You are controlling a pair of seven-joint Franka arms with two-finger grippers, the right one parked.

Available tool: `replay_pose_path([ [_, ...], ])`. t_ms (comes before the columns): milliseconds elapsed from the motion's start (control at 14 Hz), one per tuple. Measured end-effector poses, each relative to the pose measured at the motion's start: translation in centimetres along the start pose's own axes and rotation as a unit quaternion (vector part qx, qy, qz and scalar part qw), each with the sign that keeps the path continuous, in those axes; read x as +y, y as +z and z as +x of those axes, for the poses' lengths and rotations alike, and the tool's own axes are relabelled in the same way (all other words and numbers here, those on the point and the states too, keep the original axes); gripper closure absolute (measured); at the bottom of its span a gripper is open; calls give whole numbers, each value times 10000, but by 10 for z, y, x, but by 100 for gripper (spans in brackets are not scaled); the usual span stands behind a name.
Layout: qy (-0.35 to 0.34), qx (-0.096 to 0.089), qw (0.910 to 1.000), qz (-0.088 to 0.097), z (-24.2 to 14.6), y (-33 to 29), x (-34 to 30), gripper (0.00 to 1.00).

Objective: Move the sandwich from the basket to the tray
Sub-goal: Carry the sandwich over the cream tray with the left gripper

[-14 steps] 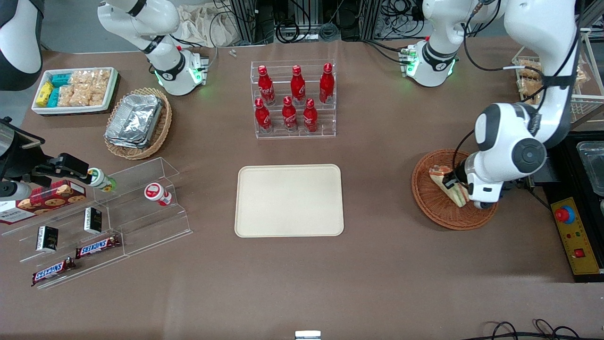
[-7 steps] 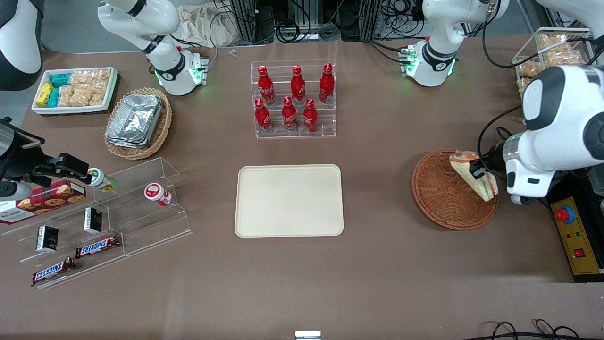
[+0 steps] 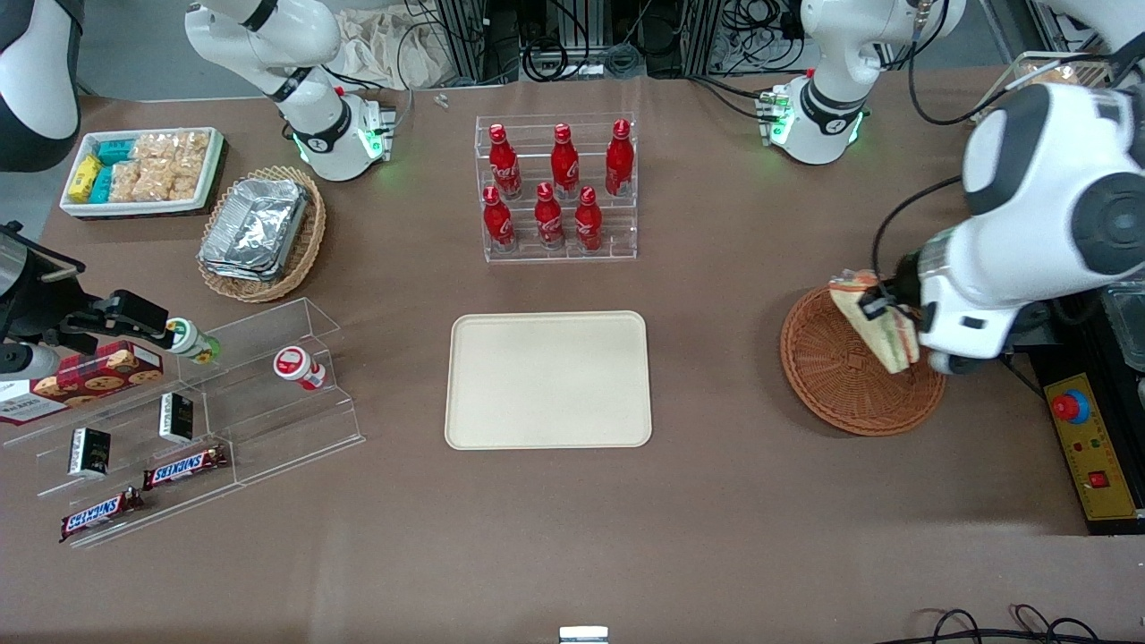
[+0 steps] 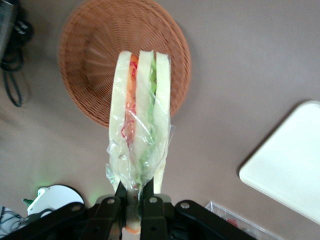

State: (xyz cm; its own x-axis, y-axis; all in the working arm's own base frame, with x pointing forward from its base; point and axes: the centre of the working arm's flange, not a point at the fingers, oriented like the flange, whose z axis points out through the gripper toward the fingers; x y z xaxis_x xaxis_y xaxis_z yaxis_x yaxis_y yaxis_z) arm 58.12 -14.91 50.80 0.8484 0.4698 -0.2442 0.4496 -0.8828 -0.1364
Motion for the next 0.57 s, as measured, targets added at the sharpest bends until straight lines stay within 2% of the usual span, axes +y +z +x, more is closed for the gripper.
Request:
replay_pose_path([
  [286,813,5,9966,115,-57,18,87,86],
  [429,1189,120,9928,63,-84,29,128,86],
  [571,1485,274,9885,-89,-102,49,167,86],
])
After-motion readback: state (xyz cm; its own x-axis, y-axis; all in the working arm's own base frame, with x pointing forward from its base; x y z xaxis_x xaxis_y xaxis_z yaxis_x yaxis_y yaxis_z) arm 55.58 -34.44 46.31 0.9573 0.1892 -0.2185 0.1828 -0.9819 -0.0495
